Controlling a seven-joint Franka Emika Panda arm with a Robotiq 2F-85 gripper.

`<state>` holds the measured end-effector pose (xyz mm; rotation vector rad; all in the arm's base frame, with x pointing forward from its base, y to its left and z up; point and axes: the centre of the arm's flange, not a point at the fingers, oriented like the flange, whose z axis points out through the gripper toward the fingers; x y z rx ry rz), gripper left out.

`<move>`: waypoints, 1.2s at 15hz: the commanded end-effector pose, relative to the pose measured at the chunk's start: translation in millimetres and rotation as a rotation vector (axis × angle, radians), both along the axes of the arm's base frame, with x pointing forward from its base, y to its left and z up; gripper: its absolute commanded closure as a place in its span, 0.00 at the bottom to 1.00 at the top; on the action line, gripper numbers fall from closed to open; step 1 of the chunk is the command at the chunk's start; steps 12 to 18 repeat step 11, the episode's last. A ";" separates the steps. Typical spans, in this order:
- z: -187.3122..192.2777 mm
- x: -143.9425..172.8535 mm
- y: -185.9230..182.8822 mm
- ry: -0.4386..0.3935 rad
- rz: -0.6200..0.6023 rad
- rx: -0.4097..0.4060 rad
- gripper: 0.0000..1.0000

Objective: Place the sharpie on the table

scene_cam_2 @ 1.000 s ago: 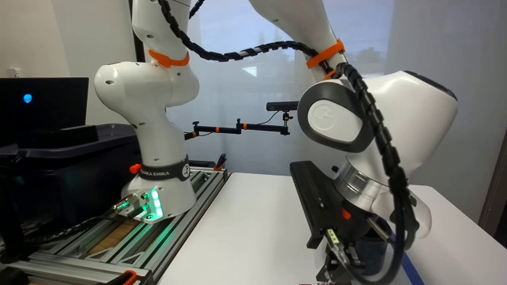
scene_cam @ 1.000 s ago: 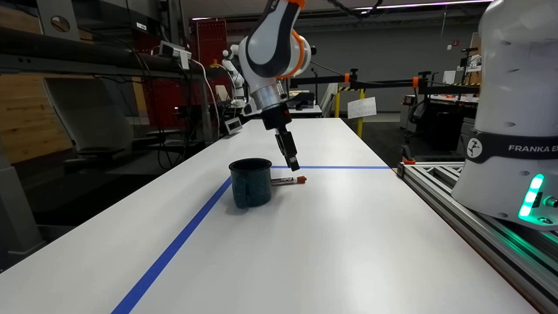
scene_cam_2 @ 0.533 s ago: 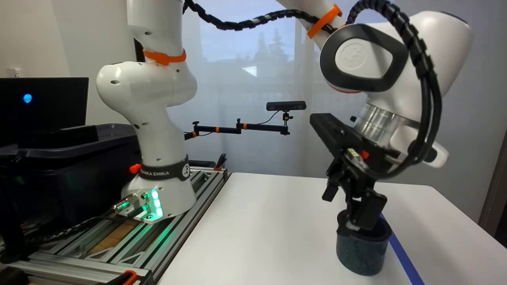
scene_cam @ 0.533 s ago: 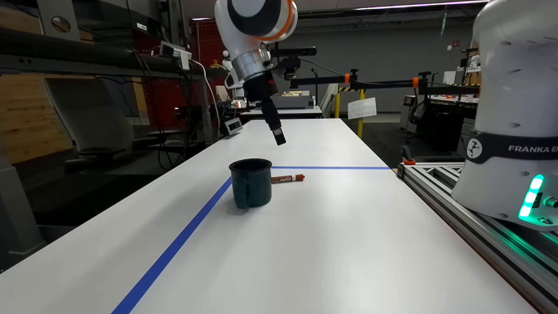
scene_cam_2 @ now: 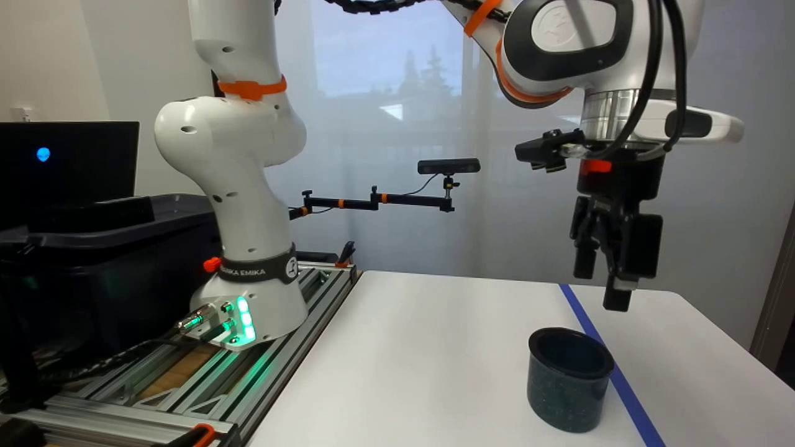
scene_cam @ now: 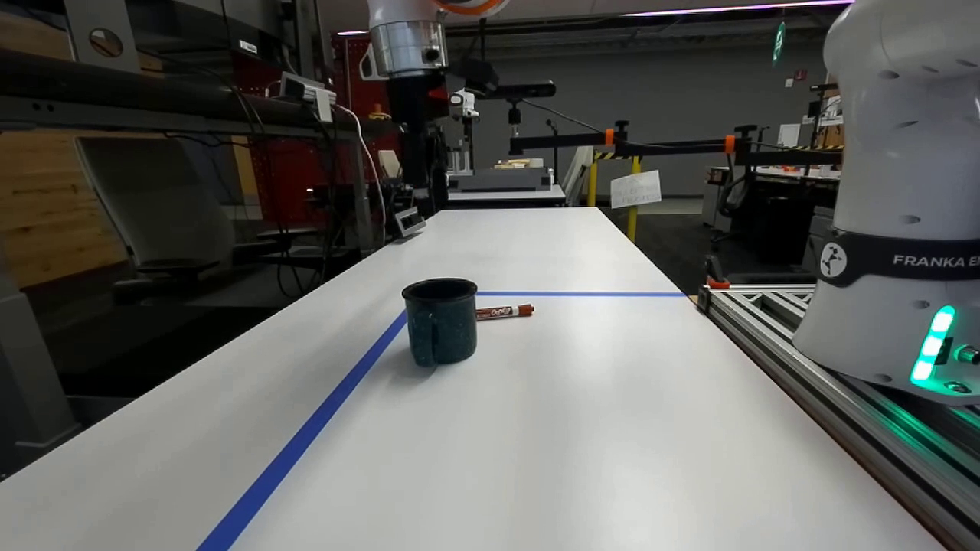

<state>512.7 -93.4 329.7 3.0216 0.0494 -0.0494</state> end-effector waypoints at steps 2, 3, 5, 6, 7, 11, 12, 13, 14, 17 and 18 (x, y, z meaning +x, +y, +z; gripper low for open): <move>1.4 -0.2 4.1 -0.003 0.001 0.004 0.00; 1.5 -0.2 4.7 -0.004 0.002 0.004 0.00; 1.5 -0.4 4.7 -0.004 0.002 0.004 0.00; 1.5 -0.5 4.7 -0.004 0.002 0.004 0.00; 1.5 -0.5 4.8 -0.004 0.002 0.004 0.00; 1.5 -0.7 4.8 -0.003 0.002 0.004 0.00; 1.5 -0.7 4.8 -0.003 0.002 0.004 0.00; 1.5 -0.7 4.8 -0.003 0.002 0.004 0.00; 1.5 -0.7 4.8 -0.003 0.002 0.004 0.00; 1.5 -0.7 4.8 -0.003 0.002 0.004 0.00; 1.5 -0.7 4.8 -0.003 0.002 0.004 0.00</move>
